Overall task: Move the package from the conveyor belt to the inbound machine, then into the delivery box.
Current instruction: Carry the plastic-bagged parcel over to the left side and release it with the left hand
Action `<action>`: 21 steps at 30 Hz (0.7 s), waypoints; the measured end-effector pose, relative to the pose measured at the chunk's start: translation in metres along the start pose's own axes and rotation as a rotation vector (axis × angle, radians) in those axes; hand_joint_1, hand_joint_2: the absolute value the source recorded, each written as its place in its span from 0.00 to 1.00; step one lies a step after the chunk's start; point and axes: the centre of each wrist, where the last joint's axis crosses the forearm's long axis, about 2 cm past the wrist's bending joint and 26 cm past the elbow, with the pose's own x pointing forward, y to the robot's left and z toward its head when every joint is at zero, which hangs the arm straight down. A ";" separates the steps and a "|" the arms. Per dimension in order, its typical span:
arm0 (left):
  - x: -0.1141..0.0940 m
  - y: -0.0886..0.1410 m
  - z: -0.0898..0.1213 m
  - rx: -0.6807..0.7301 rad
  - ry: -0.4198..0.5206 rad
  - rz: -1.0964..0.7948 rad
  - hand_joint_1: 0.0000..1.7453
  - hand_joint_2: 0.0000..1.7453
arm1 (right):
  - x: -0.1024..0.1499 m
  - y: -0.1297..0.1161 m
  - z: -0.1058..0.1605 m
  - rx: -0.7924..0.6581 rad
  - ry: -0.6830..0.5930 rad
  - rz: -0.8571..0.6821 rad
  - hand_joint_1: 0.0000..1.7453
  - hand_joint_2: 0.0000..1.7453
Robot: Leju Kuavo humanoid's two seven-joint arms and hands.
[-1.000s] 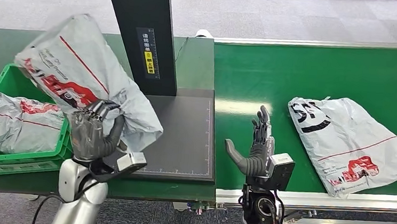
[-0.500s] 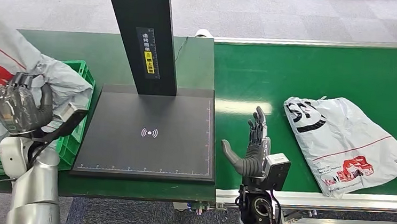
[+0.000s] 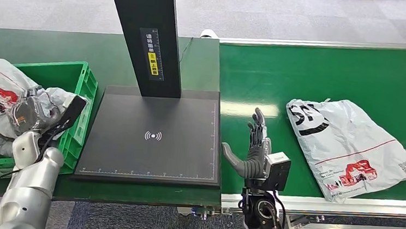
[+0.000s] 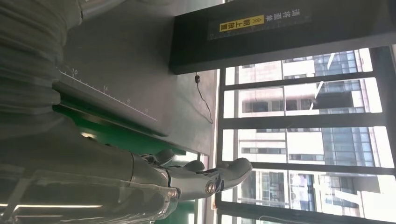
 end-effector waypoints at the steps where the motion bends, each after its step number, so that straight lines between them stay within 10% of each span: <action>1: -0.001 0.000 -0.001 0.004 -0.004 -0.007 0.00 1.00 | 0.000 0.000 0.000 0.004 0.002 0.000 0.00 1.00; 13: -0.022 0.005 0.011 0.253 -0.201 0.436 0.00 1.00 | -0.003 0.001 0.007 0.025 0.026 0.004 0.00 1.00; 21: -0.008 -0.006 0.042 0.228 -0.065 1.085 0.00 1.00 | -0.004 0.000 0.007 0.026 0.011 0.007 0.00 1.00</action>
